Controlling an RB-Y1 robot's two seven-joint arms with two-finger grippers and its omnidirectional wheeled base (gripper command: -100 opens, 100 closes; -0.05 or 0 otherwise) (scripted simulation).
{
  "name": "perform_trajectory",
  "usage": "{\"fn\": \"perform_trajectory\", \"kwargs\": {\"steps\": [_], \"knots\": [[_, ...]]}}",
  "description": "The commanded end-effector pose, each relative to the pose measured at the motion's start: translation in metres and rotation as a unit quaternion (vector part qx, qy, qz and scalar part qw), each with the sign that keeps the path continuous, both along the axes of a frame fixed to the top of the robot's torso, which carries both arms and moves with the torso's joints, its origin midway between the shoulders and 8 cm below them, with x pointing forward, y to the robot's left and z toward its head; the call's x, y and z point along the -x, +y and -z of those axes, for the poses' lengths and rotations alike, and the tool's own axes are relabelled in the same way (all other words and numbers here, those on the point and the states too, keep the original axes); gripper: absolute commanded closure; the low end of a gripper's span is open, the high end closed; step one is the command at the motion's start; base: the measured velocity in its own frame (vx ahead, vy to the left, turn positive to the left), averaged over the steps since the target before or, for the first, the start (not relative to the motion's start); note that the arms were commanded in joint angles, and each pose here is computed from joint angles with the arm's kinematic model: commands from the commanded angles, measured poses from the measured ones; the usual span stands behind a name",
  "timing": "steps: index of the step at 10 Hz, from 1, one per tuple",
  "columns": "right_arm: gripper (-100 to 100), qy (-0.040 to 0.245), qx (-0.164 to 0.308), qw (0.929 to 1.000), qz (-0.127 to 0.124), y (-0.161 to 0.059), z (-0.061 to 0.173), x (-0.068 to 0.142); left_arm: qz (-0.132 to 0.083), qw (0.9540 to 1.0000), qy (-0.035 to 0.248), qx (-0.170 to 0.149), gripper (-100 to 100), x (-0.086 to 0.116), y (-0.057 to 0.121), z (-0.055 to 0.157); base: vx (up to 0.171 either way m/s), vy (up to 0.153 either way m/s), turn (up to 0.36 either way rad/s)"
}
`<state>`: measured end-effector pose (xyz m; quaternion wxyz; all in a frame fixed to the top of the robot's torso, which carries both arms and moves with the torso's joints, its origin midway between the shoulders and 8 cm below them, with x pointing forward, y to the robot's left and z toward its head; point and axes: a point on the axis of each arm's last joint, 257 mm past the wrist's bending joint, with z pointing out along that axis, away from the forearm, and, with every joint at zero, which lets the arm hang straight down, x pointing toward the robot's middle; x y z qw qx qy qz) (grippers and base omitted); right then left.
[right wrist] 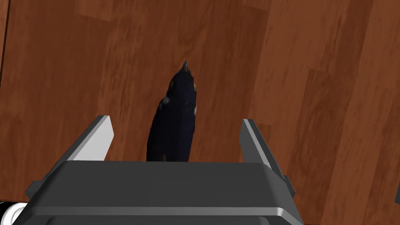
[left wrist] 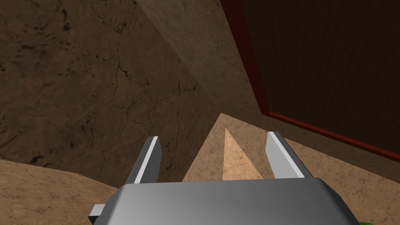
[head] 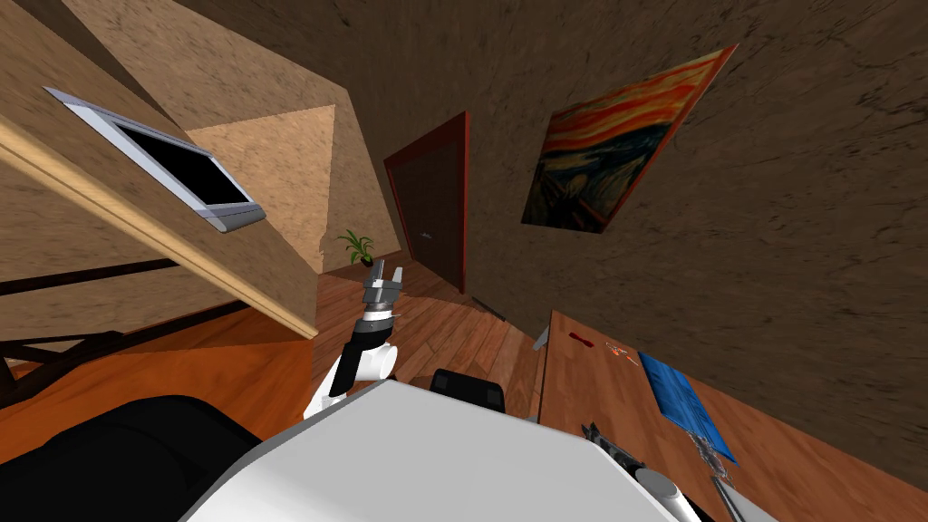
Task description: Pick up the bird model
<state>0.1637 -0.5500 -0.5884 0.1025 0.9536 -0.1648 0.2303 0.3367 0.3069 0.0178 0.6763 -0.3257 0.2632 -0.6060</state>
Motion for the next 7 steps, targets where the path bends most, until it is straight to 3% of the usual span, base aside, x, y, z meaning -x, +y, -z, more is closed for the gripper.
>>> {"fn": "perform_trajectory", "kwargs": {"steps": [1,2,3,5,7], "knots": [[-100,0.001,-0.002,1.0,0.002,0.001,0.0,0.001,0.0,1.0,0.0,0.0,0,0.0,0.0,0.0,0.0,0.0,0.0],[-100,0.008,-0.027,0.9992,0.028,0.006,0.008,0.013,0.0,1.0,0.0,0.0,0,0.0,0.0,0.0,0.01,-0.008,0.046],[-100,0.008,-0.027,0.9992,0.028,0.006,0.008,0.013,0.0,1.0,0.0,0.0,0,0.0,0.0,0.0,0.016,-0.011,0.036],[-100,0.018,-0.07,0.9946,0.075,0.015,0.02,0.034,0.0,1.0,0.0,0.0,0,0.0,0.0,0.0,0.024,-0.019,0.055],[-100,0.018,-0.07,0.9946,0.075,0.015,0.02,0.034,0.0,1.0,0.0,0.0,0,0.0,0.0,0.0,0.013,-0.015,0.015]]}}
